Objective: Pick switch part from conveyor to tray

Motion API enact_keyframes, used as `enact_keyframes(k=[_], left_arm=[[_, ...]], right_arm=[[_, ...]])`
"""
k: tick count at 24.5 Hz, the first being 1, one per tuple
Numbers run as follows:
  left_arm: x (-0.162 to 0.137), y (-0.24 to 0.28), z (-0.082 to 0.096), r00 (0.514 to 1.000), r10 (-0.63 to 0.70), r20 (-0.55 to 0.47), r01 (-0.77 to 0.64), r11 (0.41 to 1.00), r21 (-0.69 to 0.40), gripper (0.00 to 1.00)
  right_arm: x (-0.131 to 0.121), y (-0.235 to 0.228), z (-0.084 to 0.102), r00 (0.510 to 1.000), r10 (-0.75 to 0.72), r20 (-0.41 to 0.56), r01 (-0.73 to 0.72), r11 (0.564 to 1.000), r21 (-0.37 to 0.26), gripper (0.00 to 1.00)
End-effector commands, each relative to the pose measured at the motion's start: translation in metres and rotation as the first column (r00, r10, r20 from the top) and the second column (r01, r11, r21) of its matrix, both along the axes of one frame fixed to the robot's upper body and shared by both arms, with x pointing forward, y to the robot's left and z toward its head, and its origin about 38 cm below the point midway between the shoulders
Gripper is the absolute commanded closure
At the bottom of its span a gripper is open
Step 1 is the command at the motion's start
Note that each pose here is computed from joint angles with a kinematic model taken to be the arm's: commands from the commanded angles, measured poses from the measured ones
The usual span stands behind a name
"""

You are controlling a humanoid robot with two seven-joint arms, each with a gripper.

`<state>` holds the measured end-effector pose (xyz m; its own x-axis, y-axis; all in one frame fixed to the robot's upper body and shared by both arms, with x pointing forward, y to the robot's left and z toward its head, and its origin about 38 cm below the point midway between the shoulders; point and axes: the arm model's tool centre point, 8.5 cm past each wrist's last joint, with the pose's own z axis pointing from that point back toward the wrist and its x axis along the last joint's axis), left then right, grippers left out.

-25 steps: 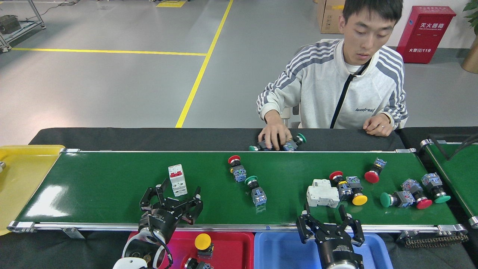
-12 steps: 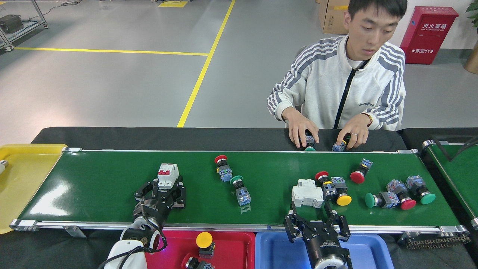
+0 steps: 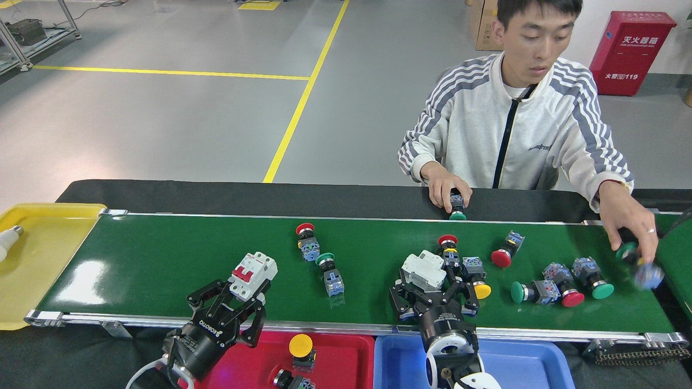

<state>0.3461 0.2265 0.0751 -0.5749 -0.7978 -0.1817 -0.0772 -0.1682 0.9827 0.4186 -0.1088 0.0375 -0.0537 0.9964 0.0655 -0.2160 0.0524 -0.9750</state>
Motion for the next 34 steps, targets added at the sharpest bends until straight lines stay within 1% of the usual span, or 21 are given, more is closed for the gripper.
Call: enact_keyframes(k=[1,3,4,6,7,10,12,15,16,18,19,20,22,23,24,26,27,28,30,32,34], left_arm=[[-0.002,0.002,0.011,0.998,-0.051,0.024,0.051,0.999,0.001,0.98],[-0.002,0.002,0.008,0.999,-0.052,0.016,0.052,0.999,0.002,0.98],[-0.002,0.003,0.009,0.999,-0.051,0.016,0.051,0.999,0.000,0.98],[-0.002,0.007,0.010,0.999,-0.049,0.019,0.049,0.999,0.008,0.98],[-0.002,0.014,0.012,0.999,-0.036,0.024,0.036,0.999,0.009,0.98],[-0.003,0.022,0.018,0.999,-0.029,0.034,0.030,0.999,-0.026,0.98],[-0.004,0.029,0.022,0.999,-0.032,0.042,0.033,0.999,-0.027,0.98],[-0.005,0.037,0.029,0.998,-0.008,0.062,0.010,1.000,-0.026,0.98],[-0.005,0.038,0.030,0.998,-0.006,0.065,0.008,1.000,-0.025,0.98],[-0.005,0.039,0.031,0.998,-0.004,0.069,0.006,1.000,-0.026,0.98],[-0.007,0.041,0.031,0.997,0.003,0.071,-0.001,1.000,-0.026,0.98],[-0.009,0.045,0.031,0.997,0.013,0.070,-0.011,1.000,-0.025,0.98],[-0.012,0.049,0.031,0.997,0.025,0.071,-0.023,0.999,-0.028,0.98],[-0.014,0.048,0.032,0.997,0.023,0.074,-0.021,0.999,-0.031,0.98],[-0.016,0.046,0.033,0.997,0.018,0.077,-0.015,0.999,-0.034,0.98],[-0.025,0.038,0.035,0.997,-0.005,0.082,0.008,1.000,-0.031,0.98],[-0.032,0.027,0.034,0.996,-0.028,0.081,0.031,0.999,-0.035,0.98],[-0.038,0.016,0.028,0.997,-0.053,0.062,0.056,0.997,-0.043,0.98],[-0.045,-0.025,0.019,0.986,-0.160,0.035,0.162,0.984,-0.068,0.98],[-0.054,-0.070,0.012,0.963,-0.269,0.008,0.268,0.960,-0.085,0.98],[-0.063,-0.104,0.005,0.941,-0.337,-0.029,0.335,0.940,-0.064,0.97]], right_arm=[[0.009,0.005,0.011,1.000,0.011,0.026,-0.010,1.000,-0.010,0.53],[0.013,0.006,0.011,0.999,0.021,0.024,-0.020,1.000,-0.019,0.79],[0.014,0.007,0.012,0.999,0.024,0.025,-0.024,0.999,-0.021,0.89],[0.015,0.007,0.012,0.999,0.028,0.026,-0.028,0.999,-0.022,0.96],[0.015,0.007,0.013,0.999,0.028,0.027,-0.028,0.999,-0.022,0.98],[0.018,0.007,0.018,0.999,0.026,0.044,-0.025,1.000,-0.017,0.98],[0.019,0.007,0.022,0.998,0.026,0.061,-0.025,1.000,-0.014,0.98],[0.018,0.007,0.048,0.989,0.025,0.148,-0.027,1.000,0.013,0.98],[0.017,-0.001,0.061,0.982,0.019,0.190,-0.022,1.000,0.015,0.98],[0.010,-0.034,0.081,0.963,0.025,0.267,-0.020,1.000,-0.024,0.98],[0.002,-0.052,0.086,0.956,0.041,0.292,-0.033,0.999,-0.034,0.98],[-0.008,-0.068,0.085,0.951,0.064,0.304,-0.057,0.998,-0.030,0.97],[-0.036,-0.108,0.078,0.936,0.147,0.319,-0.147,0.989,-0.025,0.97],[-0.057,-0.134,0.069,0.935,0.204,0.291,-0.203,0.979,-0.035,0.97],[-0.070,-0.153,0.064,0.932,0.241,0.270,-0.241,0.970,-0.036,0.96],[-0.096,-0.190,0.057,0.923,0.295,0.247,-0.304,0.953,-0.002,0.96],[-0.112,-0.210,0.055,0.909,0.340,0.242,-0.351,0.936,0.005,0.96],[-0.125,-0.220,0.055,0.897,0.372,0.237,-0.384,0.923,0.003,0.96],[-0.158,-0.237,0.048,0.872,0.439,0.215,-0.452,0.892,0.011,0.96],[-0.176,-0.245,0.038,0.901,0.384,0.201,-0.400,0.915,0.047,0.96],[-0.186,-0.246,0.030,0.914,0.365,0.177,-0.381,0.922,0.067,0.94]])
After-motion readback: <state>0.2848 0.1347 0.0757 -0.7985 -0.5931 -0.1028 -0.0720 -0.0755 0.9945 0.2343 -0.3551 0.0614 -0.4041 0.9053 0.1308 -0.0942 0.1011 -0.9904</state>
